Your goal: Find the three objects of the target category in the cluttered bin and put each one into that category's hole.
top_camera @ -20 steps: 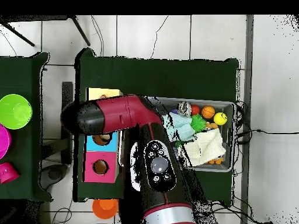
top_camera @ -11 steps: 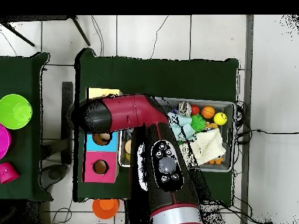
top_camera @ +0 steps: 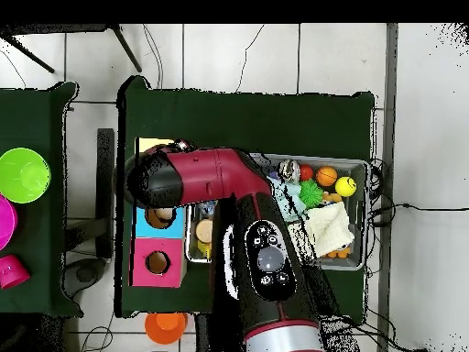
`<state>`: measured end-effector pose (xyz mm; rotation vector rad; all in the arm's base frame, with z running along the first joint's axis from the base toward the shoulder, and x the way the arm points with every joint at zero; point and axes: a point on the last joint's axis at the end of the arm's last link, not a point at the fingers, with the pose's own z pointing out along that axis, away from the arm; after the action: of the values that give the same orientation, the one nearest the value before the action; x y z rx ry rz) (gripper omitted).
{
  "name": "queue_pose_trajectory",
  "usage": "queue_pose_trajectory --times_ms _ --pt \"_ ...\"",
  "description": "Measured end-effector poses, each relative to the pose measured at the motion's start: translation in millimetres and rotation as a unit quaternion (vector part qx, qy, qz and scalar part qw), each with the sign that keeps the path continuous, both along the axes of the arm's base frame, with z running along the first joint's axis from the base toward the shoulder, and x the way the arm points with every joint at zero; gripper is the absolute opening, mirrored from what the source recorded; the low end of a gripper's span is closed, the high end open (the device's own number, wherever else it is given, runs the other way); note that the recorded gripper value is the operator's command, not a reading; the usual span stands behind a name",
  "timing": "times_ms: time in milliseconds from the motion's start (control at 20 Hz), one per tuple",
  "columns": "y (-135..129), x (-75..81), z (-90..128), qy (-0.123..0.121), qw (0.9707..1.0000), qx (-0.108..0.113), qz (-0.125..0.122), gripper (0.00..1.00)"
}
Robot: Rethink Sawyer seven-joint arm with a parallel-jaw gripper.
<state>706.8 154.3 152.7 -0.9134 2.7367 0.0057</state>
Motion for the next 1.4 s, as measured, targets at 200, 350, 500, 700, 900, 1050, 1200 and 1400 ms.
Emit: queue_pose_trajectory --times_ms 200,350,500,700,900,1050,1200,1400 --pt "0 5.4 2 -0.019 0.9998 0.004 -0.002 0.00" --pt "1 9.3 2 -0.032 0.9995 0.007 -0.004 0.00" --pt "2 11.6 2 -0.040 0.9991 0.010 -0.004 0.00" --pt "3 11.7 -2 -0.041 0.9991 0.011 -0.005 0.00" --pt "3 10.2 -8 -0.037 0.9992 0.012 -0.005 0.00" --pt "3 8.8 -13 -0.033 0.9994 0.013 -0.005 0.00" --pt "4 6.9 -19 -0.028 0.9995 0.014 -0.005 0.00" --pt "5 5.2 -24 -0.023 0.9996 0.016 -0.004 0.00"
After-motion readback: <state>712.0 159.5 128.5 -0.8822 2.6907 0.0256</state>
